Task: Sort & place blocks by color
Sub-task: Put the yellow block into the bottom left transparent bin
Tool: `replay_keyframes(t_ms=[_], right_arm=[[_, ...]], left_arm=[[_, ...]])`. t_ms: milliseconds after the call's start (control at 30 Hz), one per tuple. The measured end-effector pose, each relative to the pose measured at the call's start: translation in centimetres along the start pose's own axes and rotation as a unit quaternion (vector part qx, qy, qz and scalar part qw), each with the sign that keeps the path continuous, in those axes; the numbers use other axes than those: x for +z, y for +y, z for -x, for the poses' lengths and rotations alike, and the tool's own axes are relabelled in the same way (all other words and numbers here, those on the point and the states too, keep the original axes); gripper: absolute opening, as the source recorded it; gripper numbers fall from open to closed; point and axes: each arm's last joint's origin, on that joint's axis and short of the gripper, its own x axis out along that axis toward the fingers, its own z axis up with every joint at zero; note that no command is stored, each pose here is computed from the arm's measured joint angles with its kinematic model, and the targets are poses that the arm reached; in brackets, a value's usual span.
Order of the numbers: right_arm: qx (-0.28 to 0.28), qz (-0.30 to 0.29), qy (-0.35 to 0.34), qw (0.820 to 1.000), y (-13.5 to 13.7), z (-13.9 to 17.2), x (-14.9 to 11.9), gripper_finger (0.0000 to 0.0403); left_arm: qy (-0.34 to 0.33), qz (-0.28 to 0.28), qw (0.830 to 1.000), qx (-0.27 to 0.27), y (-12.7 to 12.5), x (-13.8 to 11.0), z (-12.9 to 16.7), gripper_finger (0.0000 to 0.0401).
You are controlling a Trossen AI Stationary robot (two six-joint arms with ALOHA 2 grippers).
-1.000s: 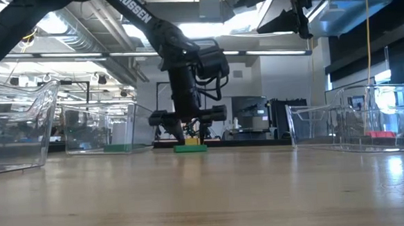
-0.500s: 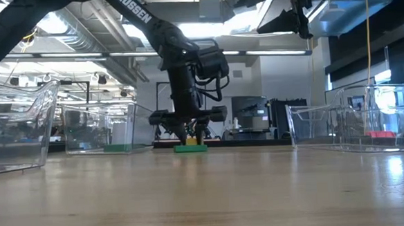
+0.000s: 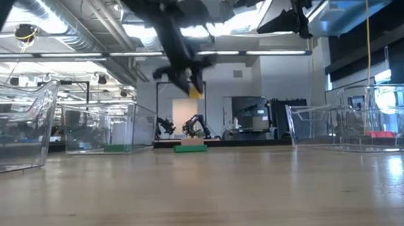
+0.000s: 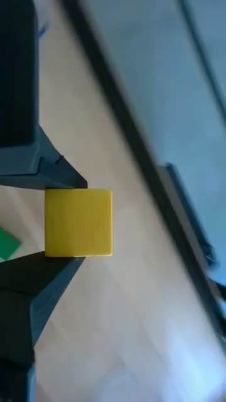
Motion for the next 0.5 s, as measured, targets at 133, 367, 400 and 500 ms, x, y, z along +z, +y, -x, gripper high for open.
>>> replay_keyframes(t_ms=[133,367,400,500], right_arm=[[0.000,0.001,0.001,1.000,0.0,0.0,0.0,0.0335],[0.000,0.001,0.001,1.000,0.0,0.0,0.0,0.0335],[0.000,0.001,0.001,1.000,0.0,0.0,0.0,0.0335],[0.000,0.000,0.001,1.000,0.0,0.0,0.0,0.0335]], left_arm=[[-0.048,-0.043,0.997,-0.038,0.7,2.1,4.8,0.0120],[-0.110,-0.097,0.978,-0.150,1.3,2.4,13.5,0.0120],[-0.117,-0.099,0.974,-0.166,1.5,1.8,14.5,0.0120],[-0.133,-0.087,0.965,-0.209,2.4,-0.8,17.2,0.0120]])
